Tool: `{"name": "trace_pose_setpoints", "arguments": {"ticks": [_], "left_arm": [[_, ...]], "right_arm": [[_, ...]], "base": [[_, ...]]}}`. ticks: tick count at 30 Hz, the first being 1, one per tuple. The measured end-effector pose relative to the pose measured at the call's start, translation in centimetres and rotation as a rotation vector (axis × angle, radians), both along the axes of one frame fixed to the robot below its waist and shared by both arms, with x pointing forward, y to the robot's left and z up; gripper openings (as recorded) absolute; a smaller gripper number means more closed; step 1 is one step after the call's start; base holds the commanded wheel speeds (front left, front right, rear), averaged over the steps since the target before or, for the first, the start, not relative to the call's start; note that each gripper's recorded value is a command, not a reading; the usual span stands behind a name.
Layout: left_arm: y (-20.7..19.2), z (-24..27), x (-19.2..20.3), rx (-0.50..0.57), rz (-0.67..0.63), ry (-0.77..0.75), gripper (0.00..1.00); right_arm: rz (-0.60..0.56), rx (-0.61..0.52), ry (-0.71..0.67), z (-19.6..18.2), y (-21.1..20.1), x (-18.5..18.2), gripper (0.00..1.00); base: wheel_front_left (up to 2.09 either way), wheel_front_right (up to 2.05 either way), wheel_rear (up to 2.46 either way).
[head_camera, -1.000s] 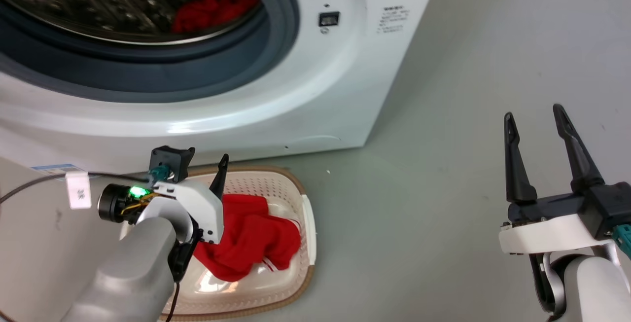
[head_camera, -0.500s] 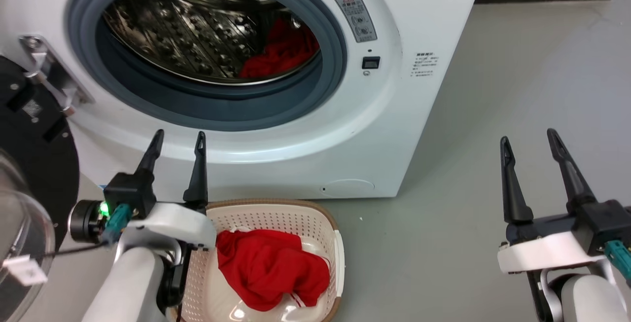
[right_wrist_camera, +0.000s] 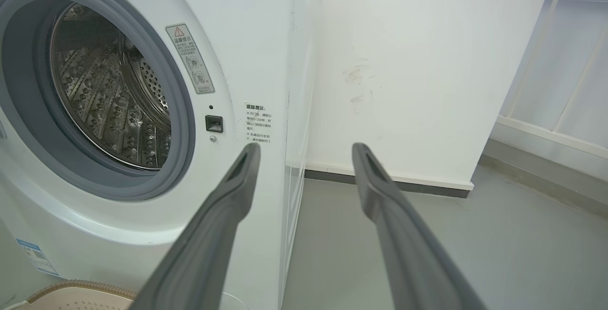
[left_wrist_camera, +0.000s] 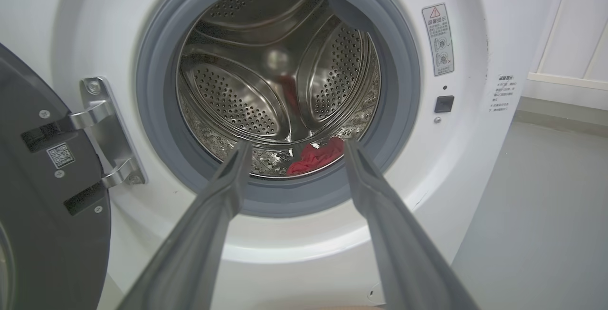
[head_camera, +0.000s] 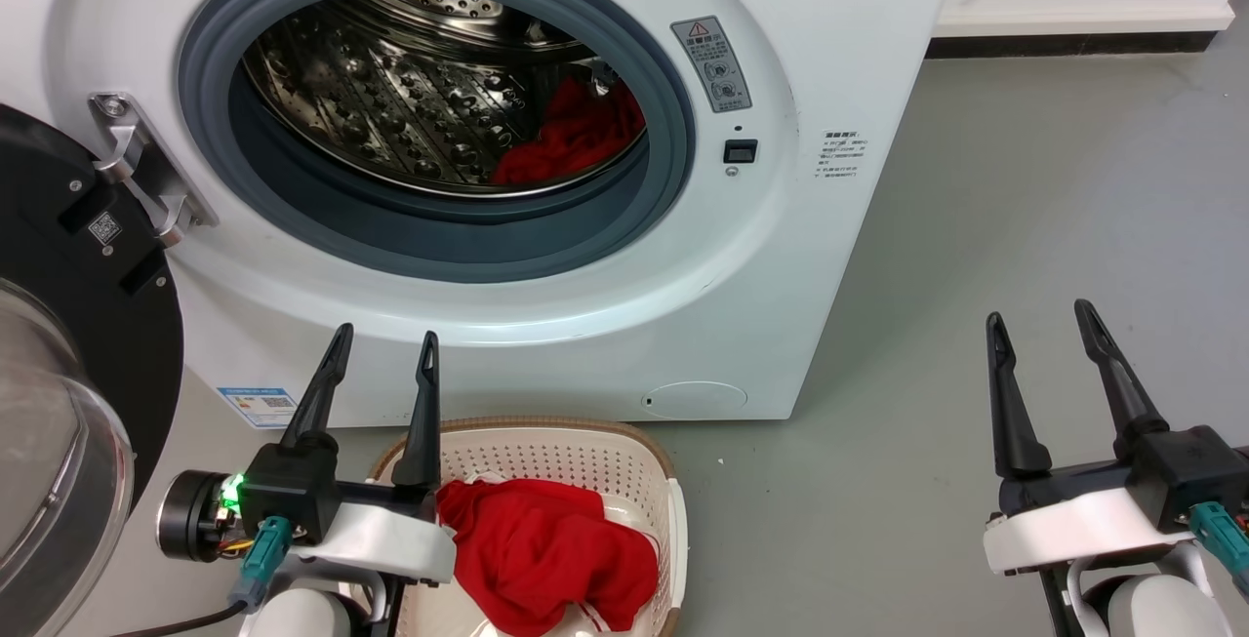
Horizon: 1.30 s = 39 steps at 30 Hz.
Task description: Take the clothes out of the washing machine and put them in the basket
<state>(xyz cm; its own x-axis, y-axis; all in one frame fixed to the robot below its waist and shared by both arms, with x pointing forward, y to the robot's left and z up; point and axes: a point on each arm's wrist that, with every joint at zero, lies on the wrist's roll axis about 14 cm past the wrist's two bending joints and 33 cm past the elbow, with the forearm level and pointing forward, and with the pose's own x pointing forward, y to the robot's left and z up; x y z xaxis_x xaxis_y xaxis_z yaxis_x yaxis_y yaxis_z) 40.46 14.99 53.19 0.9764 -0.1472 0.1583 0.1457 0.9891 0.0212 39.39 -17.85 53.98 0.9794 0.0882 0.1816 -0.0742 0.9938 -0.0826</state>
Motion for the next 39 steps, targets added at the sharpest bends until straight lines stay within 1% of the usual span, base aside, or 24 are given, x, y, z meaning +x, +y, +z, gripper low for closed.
{"name": "trace_pose_setpoints", "arguments": {"ticks": [5,8,13,16,20,22,25,29,33,37,39], "left_arm": [[-0.5,-0.2,0.0,0.012,-0.025,0.002,1.00],[-0.9,-1.2,0.4,0.028,-0.052,0.029,1.00],[-1.4,-2.2,2.8,0.056,-0.089,0.052,1.00],[-1.6,-3.6,4.4,0.073,-0.117,0.086,1.00],[-1.7,-5.1,7.4,0.100,-0.151,0.118,1.00],[-1.9,-5.9,9.1,0.128,-0.176,0.137,1.00],[-2.3,-5.6,12.7,0.121,-0.194,0.132,1.00],[-2.9,-5.5,17.2,0.165,-0.222,0.154,1.00],[-4.4,-6.3,21.2,0.209,-0.272,0.221,1.00],[-4.8,-8.7,24.6,0.246,-0.297,0.348,1.00],[-4.9,-9.8,26.2,0.238,-0.301,0.412,1.00]], "right_arm": [[-0.010,0.003,0.008,-0.3,-0.3,-0.2,1.00],[-0.020,0.003,0.018,-0.6,-0.7,-0.2,1.00],[-0.038,0.005,0.026,-1.0,-1.3,0.7,1.00],[-0.052,0.008,0.049,-1.8,-1.8,1.0,1.00],[-0.063,0.010,0.057,-2.3,-2.3,2.0,1.00],[-0.073,0.007,0.082,-3.2,-2.6,2.1,1.00],[-0.083,0.003,0.098,-3.9,-3.0,2.8,1.00],[-0.102,0.002,0.126,-5.1,-3.7,3.4,1.00],[-0.111,0.000,0.160,-6.5,-4.2,4.1,1.00],[-0.110,-0.003,0.202,-8.3,-4.2,4.6,1.00],[-0.110,-0.001,0.215,-8.9,-4.3,4.9,1.00]], "base": [[0.00,0.00,0.00],[0.00,0.00,0.00],[0.00,0.00,0.00],[0.00,0.00,0.00],[0.00,0.00,0.00],[0.00,0.00,0.00],[0.00,0.00,0.00],[0.00,0.00,0.00],[0.00,0.00,0.00],[0.00,0.00,0.00],[0.00,0.00,0.00]]}}
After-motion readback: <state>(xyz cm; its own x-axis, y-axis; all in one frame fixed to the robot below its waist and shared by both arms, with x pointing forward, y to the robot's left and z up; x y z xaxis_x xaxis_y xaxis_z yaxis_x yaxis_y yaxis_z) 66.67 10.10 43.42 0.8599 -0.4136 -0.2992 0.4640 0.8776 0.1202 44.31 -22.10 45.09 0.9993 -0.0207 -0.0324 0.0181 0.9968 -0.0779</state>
